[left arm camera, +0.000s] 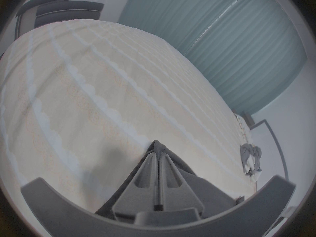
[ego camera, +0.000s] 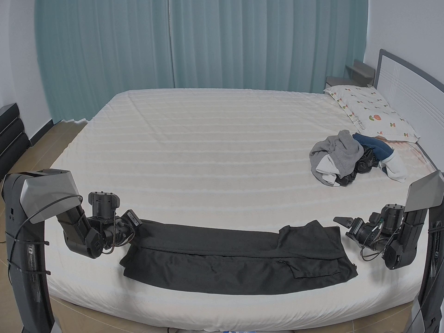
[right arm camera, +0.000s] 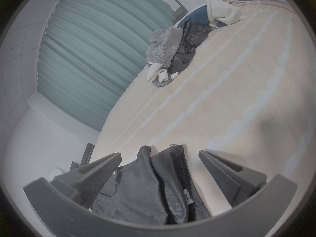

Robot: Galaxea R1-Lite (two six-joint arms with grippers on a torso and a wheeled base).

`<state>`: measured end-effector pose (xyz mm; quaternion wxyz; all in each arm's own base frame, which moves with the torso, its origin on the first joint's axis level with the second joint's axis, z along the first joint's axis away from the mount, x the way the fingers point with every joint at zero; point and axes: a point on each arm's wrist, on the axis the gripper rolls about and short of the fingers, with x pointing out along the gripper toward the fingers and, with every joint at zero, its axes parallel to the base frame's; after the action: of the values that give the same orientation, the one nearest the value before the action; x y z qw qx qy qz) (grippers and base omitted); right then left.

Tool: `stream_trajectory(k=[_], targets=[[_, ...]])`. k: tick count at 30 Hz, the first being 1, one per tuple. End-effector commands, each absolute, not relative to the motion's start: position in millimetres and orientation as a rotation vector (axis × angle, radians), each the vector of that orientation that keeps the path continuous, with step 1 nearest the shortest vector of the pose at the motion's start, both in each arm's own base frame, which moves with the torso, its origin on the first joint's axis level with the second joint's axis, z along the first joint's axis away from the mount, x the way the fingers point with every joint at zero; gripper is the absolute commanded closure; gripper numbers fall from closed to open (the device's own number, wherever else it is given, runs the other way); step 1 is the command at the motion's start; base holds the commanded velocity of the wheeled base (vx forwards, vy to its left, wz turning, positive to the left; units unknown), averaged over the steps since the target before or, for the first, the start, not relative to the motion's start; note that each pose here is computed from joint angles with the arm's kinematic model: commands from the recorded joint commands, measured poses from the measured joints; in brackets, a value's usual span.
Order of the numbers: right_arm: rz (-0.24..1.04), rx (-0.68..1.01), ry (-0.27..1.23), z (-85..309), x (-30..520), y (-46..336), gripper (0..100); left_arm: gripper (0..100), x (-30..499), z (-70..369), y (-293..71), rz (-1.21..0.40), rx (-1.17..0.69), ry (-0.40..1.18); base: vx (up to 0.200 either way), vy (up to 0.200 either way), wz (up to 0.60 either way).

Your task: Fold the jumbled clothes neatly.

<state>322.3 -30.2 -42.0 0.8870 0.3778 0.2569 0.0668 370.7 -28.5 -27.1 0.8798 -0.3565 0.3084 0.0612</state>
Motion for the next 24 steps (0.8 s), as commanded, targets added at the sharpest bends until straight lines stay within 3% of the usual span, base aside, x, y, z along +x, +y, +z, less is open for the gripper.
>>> stream_trajectory(k=[1,24], targets=[[0.133,0.816,0.520,-35.3,322.8,-31.4,0,100,375.0,-26.5,-29.3,0.132,-0.801,0.604,0.000,0.000,0.00],[0.186,0.827,0.570,-42.2,326.2,-8.2,0,100,375.3,-29.7,-28.2,0.137,-0.810,0.605,0.000,0.000,0.00]])
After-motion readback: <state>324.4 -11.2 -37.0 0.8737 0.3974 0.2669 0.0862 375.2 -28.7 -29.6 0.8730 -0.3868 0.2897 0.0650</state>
